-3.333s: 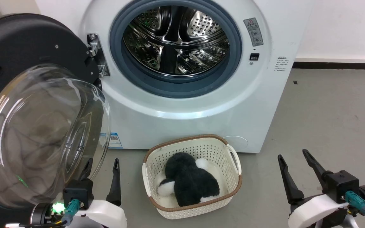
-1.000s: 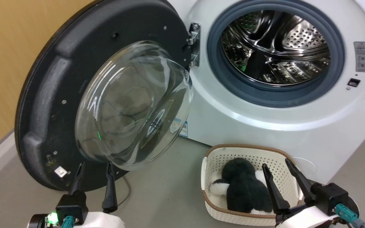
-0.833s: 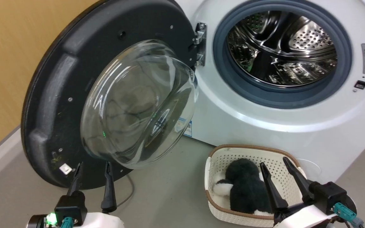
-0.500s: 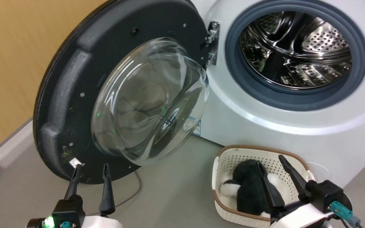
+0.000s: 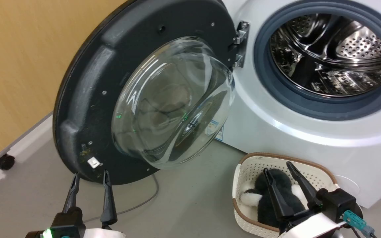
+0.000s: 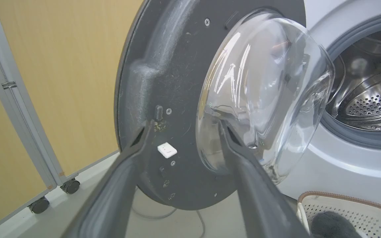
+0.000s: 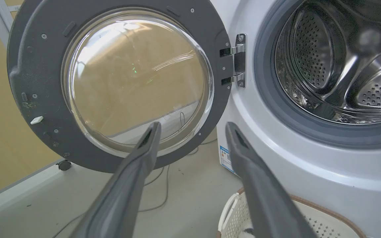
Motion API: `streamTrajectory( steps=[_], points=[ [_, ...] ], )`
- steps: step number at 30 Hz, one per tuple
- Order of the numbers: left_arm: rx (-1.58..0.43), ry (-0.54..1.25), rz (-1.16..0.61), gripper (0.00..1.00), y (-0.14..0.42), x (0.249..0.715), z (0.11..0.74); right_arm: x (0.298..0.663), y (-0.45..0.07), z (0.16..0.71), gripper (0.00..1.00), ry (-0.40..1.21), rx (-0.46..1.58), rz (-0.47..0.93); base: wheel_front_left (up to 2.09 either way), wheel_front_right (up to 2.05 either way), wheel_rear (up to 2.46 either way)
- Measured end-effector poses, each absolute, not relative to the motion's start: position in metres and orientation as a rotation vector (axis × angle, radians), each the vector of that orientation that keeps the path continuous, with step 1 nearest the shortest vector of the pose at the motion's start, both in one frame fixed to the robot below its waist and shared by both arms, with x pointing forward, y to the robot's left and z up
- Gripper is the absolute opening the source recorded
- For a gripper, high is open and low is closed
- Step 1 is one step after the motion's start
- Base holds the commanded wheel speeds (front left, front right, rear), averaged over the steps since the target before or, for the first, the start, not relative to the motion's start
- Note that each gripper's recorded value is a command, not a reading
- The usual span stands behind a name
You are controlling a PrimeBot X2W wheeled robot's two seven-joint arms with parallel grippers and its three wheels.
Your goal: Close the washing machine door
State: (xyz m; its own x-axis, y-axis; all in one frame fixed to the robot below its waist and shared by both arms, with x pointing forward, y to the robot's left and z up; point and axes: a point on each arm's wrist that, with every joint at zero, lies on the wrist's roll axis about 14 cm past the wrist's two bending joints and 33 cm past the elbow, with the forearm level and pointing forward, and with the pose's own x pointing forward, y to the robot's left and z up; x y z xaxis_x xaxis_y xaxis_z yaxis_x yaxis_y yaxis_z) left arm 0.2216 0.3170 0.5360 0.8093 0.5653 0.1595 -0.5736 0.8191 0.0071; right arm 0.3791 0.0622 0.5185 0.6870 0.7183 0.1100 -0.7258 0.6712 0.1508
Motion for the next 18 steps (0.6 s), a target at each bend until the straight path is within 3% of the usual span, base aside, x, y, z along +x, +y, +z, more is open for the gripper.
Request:
streamTrajectory(
  steps=[14,15,16,18],
  points=[
    [0.066,-0.168,0.656,0.98,0.325,0.207,0.538,0.375,0.076,0.519,1.00,-0.044,0.209,0.858,0.00,0.00,0.00],
    [0.066,-0.168,0.654,0.20,0.325,0.207,0.538,0.375,0.076,0.519,1.00,-0.044,0.209,0.857,0.00,0.00,0.00],
    [0.065,-0.168,0.649,0.00,0.324,0.207,0.538,0.375,0.076,0.519,1.00,-0.044,0.209,0.855,0.00,0.00,0.00],
    [0.061,-0.174,0.646,0.00,0.324,0.208,0.539,0.376,0.075,0.518,1.00,-0.043,0.211,0.853,0.00,0.00,0.00]
  ],
)
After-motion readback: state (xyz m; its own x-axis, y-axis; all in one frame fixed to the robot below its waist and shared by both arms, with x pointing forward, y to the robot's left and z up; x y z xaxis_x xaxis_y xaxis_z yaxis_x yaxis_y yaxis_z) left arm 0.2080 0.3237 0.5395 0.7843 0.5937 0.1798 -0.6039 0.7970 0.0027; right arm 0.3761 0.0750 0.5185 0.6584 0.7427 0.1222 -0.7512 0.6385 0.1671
